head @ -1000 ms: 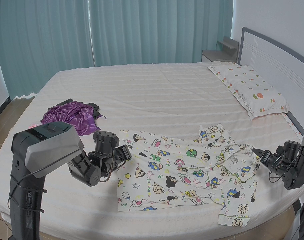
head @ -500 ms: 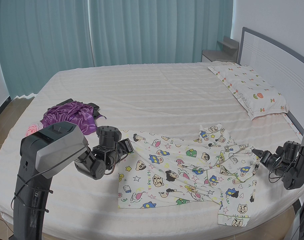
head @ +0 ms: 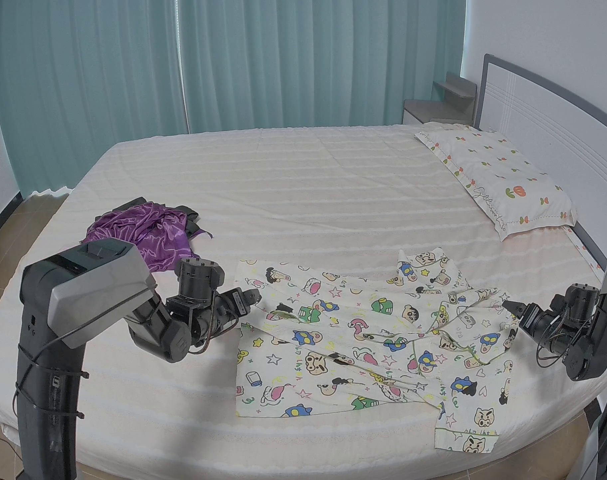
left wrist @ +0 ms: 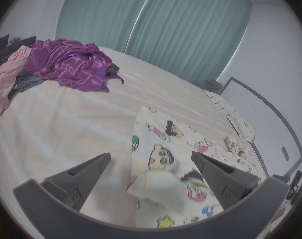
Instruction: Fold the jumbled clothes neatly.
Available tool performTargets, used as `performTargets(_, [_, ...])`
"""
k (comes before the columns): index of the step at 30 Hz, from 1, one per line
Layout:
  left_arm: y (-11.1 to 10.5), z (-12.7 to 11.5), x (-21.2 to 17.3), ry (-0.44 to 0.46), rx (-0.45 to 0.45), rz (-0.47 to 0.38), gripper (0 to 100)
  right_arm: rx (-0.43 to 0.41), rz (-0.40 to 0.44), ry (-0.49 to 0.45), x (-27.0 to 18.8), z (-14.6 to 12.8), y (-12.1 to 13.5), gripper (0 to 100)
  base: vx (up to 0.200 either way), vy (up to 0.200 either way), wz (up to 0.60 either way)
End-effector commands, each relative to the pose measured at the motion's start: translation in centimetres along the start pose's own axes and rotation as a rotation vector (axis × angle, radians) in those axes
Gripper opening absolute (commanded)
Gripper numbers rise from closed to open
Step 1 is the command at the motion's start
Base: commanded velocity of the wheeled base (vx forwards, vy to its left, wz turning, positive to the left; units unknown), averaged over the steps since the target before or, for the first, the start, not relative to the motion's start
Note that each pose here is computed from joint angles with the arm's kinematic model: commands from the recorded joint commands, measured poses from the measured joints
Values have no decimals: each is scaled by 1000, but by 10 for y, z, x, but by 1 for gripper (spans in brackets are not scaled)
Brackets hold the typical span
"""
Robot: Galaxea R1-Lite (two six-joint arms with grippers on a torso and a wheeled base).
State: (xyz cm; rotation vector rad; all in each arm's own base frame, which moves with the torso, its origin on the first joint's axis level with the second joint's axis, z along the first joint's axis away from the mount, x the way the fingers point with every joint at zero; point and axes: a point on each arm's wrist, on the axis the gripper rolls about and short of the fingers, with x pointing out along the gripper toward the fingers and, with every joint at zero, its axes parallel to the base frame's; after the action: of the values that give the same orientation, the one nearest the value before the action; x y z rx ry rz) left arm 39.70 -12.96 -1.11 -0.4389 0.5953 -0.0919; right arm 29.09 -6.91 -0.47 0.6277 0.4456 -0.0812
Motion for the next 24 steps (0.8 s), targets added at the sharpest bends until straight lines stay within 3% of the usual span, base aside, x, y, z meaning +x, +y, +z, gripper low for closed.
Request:
performTargets(1, [-1, 6, -53, 72, -39, -82, 100, 3, 6, 16, -3, -2, 0, 100, 0, 0, 0])
performTargets(2, [2, -5, -79, 160, -44, -168, 100, 4, 7, 20, -4, -3, 0, 100, 0, 0, 0])
performTargets(7, [5, -32, -98, 267, -23, -273, 100, 6, 5, 27, -4, -5, -1, 100, 0, 0, 0])
performTargets(16, [10, -80, -93, 374, 147, -289, 100, 7, 5, 30, -4, -5, -1, 100, 0, 0, 0])
performTargets(24, [14, -89, -88, 397, 204, -282, 100, 5, 4, 34, -5, -7, -1, 100, 0, 0, 0])
